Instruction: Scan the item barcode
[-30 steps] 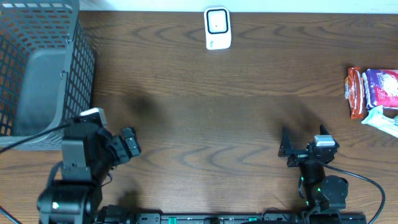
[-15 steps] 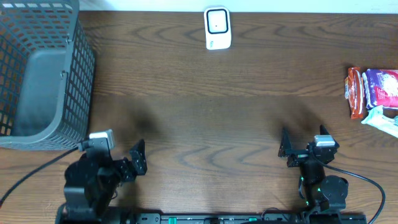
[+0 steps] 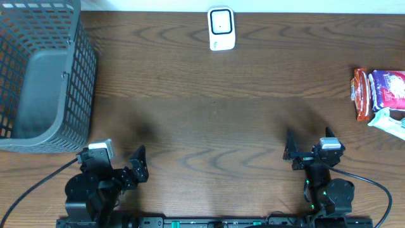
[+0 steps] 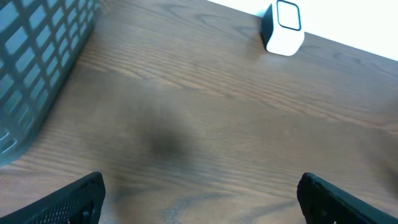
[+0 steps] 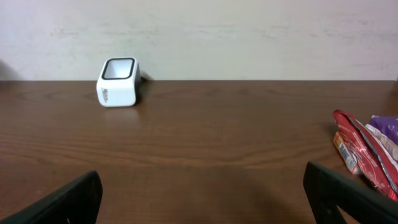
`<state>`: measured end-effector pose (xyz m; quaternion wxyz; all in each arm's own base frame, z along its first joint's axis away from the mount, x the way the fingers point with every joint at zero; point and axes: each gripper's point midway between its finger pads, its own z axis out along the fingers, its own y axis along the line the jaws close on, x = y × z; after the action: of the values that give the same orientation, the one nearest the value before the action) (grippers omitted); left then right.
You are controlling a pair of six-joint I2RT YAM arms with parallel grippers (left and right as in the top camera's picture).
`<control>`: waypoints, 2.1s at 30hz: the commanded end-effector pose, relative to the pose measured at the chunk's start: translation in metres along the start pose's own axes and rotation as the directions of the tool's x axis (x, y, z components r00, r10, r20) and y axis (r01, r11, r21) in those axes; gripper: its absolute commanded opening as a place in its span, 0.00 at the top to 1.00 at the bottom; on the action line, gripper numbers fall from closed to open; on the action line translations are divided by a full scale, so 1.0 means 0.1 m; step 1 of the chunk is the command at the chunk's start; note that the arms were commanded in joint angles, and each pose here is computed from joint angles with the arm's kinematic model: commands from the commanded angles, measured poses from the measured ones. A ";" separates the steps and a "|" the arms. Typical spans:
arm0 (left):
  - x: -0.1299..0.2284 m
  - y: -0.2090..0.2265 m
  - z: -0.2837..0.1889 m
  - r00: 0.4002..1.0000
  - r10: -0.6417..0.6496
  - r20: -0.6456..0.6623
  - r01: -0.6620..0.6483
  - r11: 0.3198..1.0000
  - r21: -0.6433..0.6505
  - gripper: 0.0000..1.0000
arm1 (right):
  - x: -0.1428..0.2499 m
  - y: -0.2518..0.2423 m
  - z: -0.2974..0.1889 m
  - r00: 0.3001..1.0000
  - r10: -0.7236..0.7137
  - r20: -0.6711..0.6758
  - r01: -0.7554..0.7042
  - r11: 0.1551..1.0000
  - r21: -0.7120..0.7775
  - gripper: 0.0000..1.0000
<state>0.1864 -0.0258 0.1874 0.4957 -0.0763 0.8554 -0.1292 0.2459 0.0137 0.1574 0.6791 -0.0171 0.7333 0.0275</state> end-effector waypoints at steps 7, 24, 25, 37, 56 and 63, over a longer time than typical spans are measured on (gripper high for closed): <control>-0.05 0.01 0.12 0.988 0.025 0.150 -0.031 0.999 0.039 0.02 | 0.01 -0.01 0.00 1.000 0.014 0.001 -0.014 1.000 0.006 0.01; -0.57 -0.08 0.15 0.869 0.043 0.493 -0.101 0.990 0.093 0.02 | 0.01 -0.01 0.00 1.000 0.014 0.001 -0.014 1.000 0.006 0.01; -0.59 -0.08 0.15 0.861 0.043 0.506 -0.106 0.990 0.096 0.02 | 0.01 -0.01 0.00 1.000 0.014 0.001 -0.014 1.000 0.006 0.01; -0.73 -0.12 0.14 0.761 0.043 0.648 -0.155 0.981 0.117 0.01 | 0.01 -0.01 0.00 1.000 0.014 0.001 -0.014 1.000 0.006 0.01; -0.73 -0.12 0.15 0.714 0.066 0.697 -0.191 0.976 0.103 0.02 | 0.01 -0.01 0.00 1.000 0.014 0.001 -0.014 1.000 0.006 0.01; -0.40 0.03 0.44 0.827 0.088 0.556 -0.153 0.986 0.072 0.01 | 0.01 -0.01 0.00 1.000 0.014 0.001 -0.014 1.000 0.006 0.01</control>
<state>0.2436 -0.0196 0.2090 0.7428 -0.0344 0.6559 -0.1295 0.2459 0.0138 0.1573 0.6790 -0.0173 0.7334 0.0276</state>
